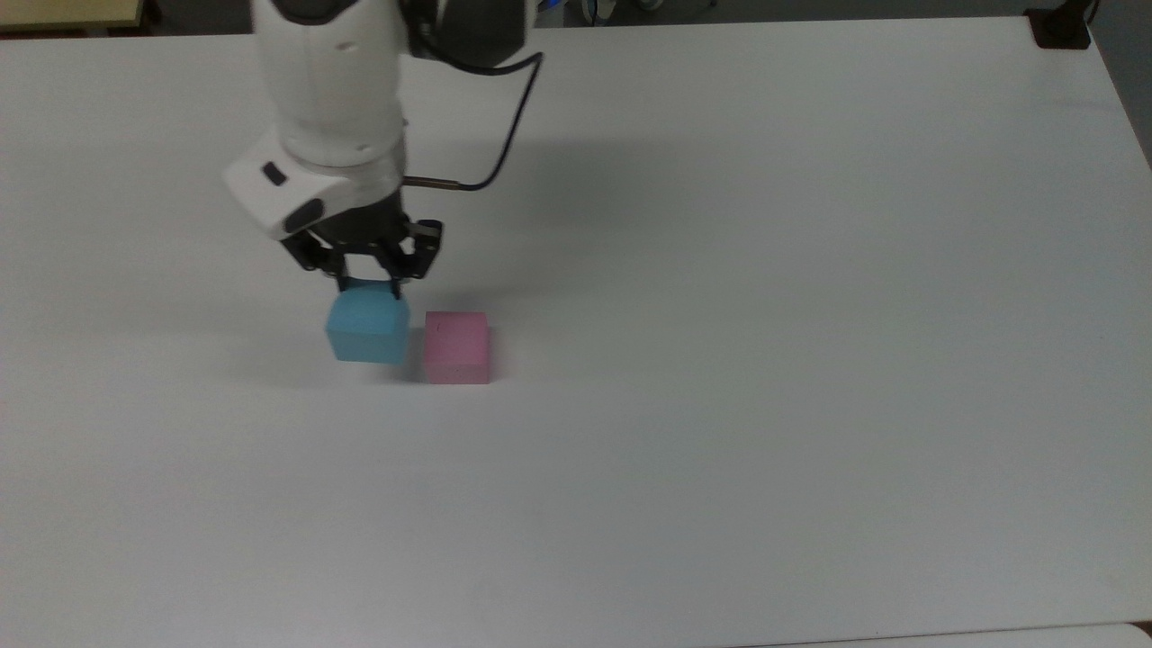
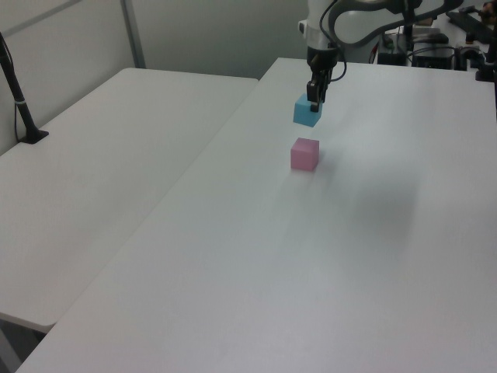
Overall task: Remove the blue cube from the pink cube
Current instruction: 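Lift the blue cube off the pink cube and set it beside it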
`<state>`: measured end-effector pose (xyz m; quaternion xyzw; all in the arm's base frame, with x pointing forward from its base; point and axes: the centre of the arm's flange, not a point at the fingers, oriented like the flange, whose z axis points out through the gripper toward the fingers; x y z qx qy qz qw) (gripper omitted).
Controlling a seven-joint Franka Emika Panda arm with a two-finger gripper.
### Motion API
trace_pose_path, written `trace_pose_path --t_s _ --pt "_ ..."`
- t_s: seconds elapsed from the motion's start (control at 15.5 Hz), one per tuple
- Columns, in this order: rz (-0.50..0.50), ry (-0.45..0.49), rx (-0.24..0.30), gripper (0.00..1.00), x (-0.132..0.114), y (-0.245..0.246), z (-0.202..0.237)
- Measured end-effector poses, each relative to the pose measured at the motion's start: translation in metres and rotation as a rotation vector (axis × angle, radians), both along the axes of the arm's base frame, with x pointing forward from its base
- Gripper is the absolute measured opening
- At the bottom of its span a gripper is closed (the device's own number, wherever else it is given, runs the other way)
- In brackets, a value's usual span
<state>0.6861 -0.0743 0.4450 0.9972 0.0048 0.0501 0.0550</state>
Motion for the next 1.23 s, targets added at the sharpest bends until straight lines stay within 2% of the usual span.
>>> trace_pose_path --t_s 0.26,0.58,0.77,1.03,1.23 --pt "0.065 0.010 -0.014 0.48 -0.004 -0.057 -0.012" --pt "0.069 0.016 -0.051 0.48 0.001 -0.098 -0.057" --pt "0.073 0.031 -0.050 0.48 -0.003 -0.117 -0.069" --pt "0.068 0.056 -0.042 0.60 -0.007 -0.123 -0.084" --pt "0.072 0.069 -0.041 0.89 -0.008 -0.122 -0.092"
